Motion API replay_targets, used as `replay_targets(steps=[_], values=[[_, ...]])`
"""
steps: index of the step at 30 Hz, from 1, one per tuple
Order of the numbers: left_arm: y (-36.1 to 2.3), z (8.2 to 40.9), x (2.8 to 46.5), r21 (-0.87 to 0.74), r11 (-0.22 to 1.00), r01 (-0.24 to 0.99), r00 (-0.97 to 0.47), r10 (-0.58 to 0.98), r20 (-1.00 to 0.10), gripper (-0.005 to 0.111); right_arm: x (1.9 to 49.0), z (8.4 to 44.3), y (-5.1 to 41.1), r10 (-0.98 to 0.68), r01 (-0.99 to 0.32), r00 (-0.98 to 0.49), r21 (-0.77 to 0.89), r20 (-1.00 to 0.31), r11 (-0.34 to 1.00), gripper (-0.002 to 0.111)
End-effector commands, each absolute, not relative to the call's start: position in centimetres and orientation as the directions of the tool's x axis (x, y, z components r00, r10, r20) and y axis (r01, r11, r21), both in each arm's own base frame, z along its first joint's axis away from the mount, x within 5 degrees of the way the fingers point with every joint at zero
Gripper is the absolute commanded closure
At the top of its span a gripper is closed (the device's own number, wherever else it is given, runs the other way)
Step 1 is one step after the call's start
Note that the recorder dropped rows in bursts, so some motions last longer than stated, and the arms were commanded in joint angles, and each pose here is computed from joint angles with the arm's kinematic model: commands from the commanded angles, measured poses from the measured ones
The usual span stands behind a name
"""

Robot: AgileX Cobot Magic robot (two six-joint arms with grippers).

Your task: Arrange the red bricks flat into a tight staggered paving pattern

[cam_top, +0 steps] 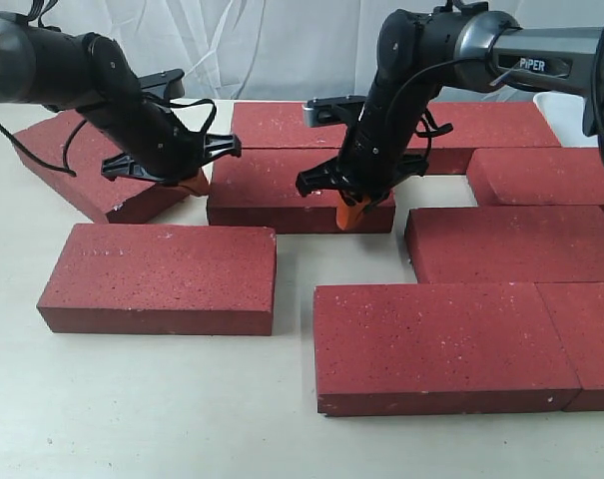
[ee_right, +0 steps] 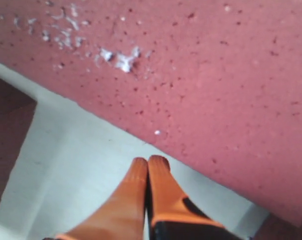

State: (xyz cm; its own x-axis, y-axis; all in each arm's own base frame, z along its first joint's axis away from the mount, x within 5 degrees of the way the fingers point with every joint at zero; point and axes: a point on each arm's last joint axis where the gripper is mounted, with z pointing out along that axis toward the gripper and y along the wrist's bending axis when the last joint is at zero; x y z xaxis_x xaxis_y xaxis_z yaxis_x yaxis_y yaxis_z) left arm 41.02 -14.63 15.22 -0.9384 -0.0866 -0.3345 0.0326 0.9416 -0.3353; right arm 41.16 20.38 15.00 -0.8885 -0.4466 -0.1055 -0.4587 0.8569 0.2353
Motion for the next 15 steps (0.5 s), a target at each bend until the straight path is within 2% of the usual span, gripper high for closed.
replay_targets(steps=[1,15], values=[[-15.0,15.4,41.1,-0.379,0.925,0.006,-0.936,-0.128,-0.328,0.107,41.0,15.5,20.4,-0.439,-0.452,-0.892,0.253,-0.111,0.855,0.109],[-17.9,15.6,40.4,-0.387,0.920,0.066,-0.922,-0.092,-0.375,0.107,41.0,15.4,20.2,-0.453,-0.462,-0.887,0.234,-0.096,0.855,0.109]])
